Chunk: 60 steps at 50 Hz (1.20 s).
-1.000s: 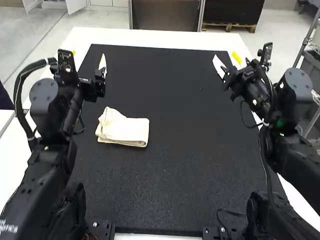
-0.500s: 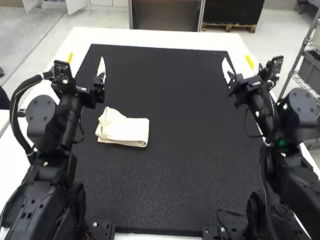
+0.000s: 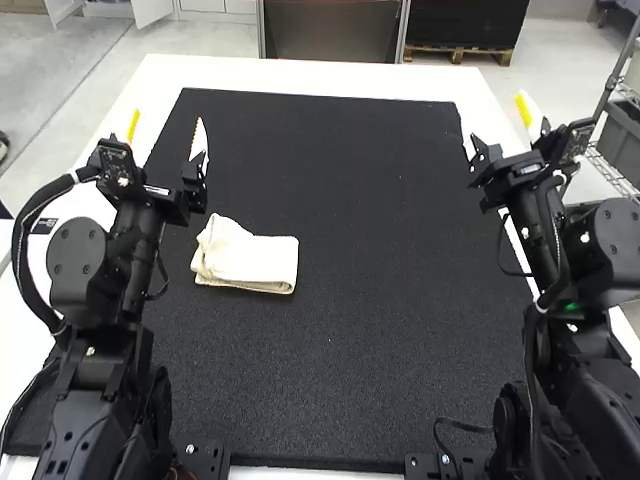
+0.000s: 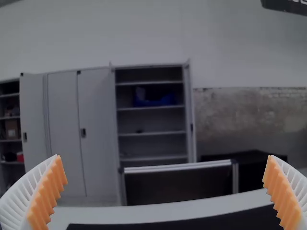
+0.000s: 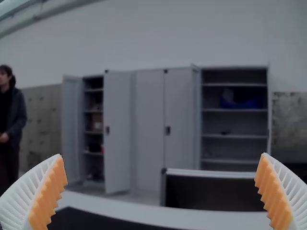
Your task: Fold the towel.
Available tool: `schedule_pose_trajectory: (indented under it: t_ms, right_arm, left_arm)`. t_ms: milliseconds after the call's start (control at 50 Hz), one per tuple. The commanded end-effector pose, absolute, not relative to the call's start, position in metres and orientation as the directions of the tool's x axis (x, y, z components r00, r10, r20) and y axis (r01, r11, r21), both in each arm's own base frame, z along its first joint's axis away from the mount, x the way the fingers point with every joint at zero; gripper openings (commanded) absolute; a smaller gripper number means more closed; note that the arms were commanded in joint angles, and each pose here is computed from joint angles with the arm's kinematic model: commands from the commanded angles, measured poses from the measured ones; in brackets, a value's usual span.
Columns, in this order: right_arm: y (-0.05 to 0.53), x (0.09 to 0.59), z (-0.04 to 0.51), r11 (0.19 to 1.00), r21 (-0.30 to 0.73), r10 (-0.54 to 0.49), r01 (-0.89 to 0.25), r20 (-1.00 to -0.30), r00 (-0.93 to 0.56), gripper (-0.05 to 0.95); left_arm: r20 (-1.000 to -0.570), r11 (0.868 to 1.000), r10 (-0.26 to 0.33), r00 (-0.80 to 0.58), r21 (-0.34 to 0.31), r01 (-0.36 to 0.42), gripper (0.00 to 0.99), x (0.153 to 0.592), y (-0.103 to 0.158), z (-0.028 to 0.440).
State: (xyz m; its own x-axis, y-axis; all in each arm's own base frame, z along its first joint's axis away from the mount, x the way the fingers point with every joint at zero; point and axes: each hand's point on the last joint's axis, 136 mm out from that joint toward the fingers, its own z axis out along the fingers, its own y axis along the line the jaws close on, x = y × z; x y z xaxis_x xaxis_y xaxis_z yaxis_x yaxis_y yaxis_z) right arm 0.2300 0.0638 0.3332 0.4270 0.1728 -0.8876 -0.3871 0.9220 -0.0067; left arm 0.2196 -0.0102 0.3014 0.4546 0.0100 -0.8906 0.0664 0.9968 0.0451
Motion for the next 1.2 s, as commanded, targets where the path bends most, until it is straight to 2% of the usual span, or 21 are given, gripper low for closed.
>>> schedule_pose_trajectory:
  t_ms: [0, 260, 500, 580, 780, 880, 980, 1060, 1120, 1180]
  right_arm:
    - [0.058, 0.222, 0.347, 0.930, -0.006, 0.182, -0.367, -0.862, 0.474, 0.91]
    - [0.059, 0.201, 0.358, 0.926, -0.026, 0.196, -0.377, -0.821, 0.537, 0.91]
    - [0.049, 0.160, 0.376, 0.939, -0.049, 0.193, -0.341, -0.747, 0.637, 0.90]
    - [0.051, 0.164, 0.373, 0.928, -0.035, 0.215, -0.371, -0.763, 0.610, 0.90]
    - [0.048, 0.170, 0.364, 0.939, -0.050, 0.179, -0.341, -0.775, 0.606, 0.91]
    - [0.042, 0.179, 0.350, 0.955, -0.072, 0.121, -0.286, -0.789, 0.602, 0.91]
    - [0.037, 0.193, 0.326, 0.969, -0.137, 0.007, -0.204, -0.814, 0.581, 0.91]
    - [0.036, 0.201, 0.308, 0.970, -0.159, -0.029, -0.186, -0.830, 0.557, 0.91]
    - [0.035, 0.218, 0.279, 0.969, -0.157, -0.058, -0.188, -0.893, 0.446, 0.91]
    - [0.034, 0.225, 0.263, 0.969, -0.160, -0.077, -0.188, -0.920, 0.383, 0.90]
  left_arm:
    - [-0.887, 0.995, -0.019, 0.462, 0.027, 0.094, 0.961, 0.218, -0.013, 0.299]
    - [-0.880, 0.995, -0.029, 0.474, 0.022, 0.102, 0.961, 0.215, -0.014, 0.299]
    - [-0.879, 0.994, -0.042, 0.476, 0.013, 0.112, 0.961, 0.214, -0.015, 0.300]
    - [-0.880, 0.993, -0.042, 0.473, 0.014, 0.114, 0.961, 0.215, -0.015, 0.298]
    - [-0.884, 0.993, -0.042, 0.466, 0.014, 0.118, 0.961, 0.216, -0.016, 0.291]
    - [-0.907, 0.993, -0.039, 0.420, 0.010, 0.115, 0.961, 0.222, -0.016, 0.278]
    - [-0.935, 0.995, 0.014, 0.353, 0.048, 0.088, 0.962, 0.230, -0.014, 0.261]
    - [-0.950, 0.995, 0.032, 0.310, 0.059, 0.080, 0.962, 0.234, -0.013, 0.250]
    - [-0.956, 0.995, 0.038, 0.292, 0.063, 0.076, 0.962, 0.235, -0.012, 0.245]
    - [-0.958, 0.995, 0.037, 0.286, 0.061, 0.075, 0.961, 0.236, -0.012, 0.243]
